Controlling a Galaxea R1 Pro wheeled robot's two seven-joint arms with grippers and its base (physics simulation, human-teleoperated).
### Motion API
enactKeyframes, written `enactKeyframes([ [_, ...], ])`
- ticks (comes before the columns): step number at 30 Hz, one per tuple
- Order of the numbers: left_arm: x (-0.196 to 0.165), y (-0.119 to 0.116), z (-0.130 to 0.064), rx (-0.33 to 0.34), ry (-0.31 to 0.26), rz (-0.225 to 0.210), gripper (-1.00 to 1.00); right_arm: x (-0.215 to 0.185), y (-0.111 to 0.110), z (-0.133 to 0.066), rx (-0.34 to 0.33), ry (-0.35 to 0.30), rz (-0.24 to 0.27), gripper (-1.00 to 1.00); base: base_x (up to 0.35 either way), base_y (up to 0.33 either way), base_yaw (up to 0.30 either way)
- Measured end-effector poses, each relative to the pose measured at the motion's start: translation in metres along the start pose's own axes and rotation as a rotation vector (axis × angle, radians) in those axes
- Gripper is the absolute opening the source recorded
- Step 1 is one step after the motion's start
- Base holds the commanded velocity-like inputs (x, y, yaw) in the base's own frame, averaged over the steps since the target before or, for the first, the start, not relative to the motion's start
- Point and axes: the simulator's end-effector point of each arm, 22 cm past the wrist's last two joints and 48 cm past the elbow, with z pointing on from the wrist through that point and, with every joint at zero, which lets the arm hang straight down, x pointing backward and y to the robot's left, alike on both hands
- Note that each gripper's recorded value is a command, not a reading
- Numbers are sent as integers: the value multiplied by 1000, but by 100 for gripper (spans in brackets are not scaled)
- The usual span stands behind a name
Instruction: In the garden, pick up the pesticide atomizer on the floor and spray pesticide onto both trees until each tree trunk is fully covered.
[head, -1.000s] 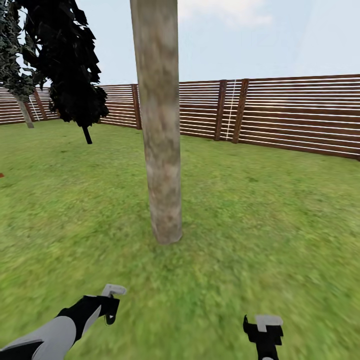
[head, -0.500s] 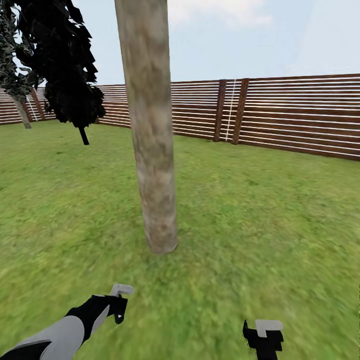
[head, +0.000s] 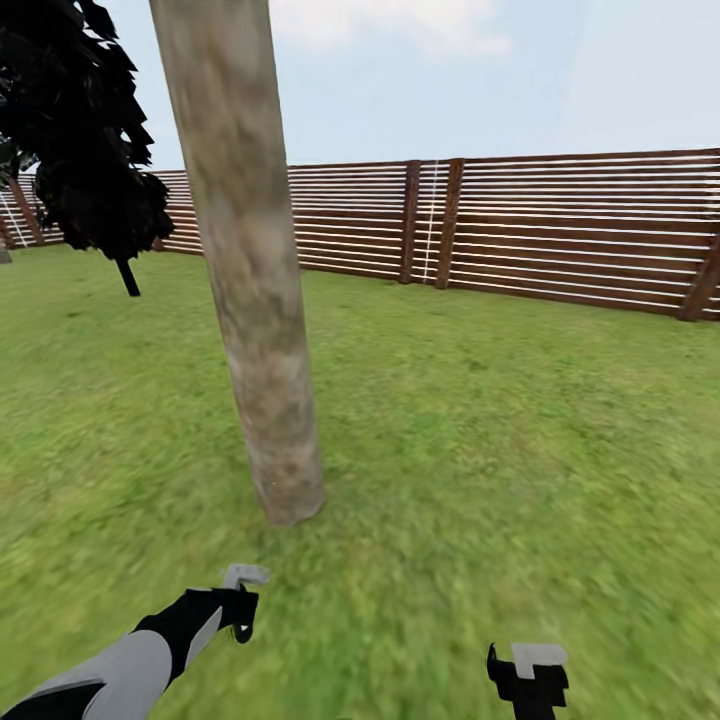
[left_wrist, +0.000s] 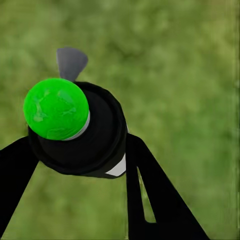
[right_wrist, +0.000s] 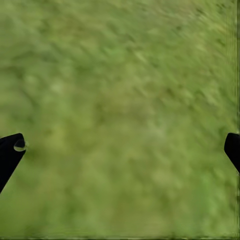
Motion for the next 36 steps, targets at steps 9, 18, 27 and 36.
enactKeyframes([
  [9, -88, 30, -35, -69, -19, -23, -100, 1, 0, -1, 0, 1, 0, 100, -5, 0, -20],
  [18, -127, -28, -48, 8, -16, -33, -100, 1, 0, -1, 0, 1, 0, 100, 0, 0, 0],
  [27, -177, 61, -94, -125, -47, -71, -100, 0, 0, 0, 0, -1, -1, 100, 0, 0, 0],
  [36, -207, 91, -130, -186, -31, -91, -100, 0, 0, 0, 0, -1, -1, 100, 0, 0, 0],
])
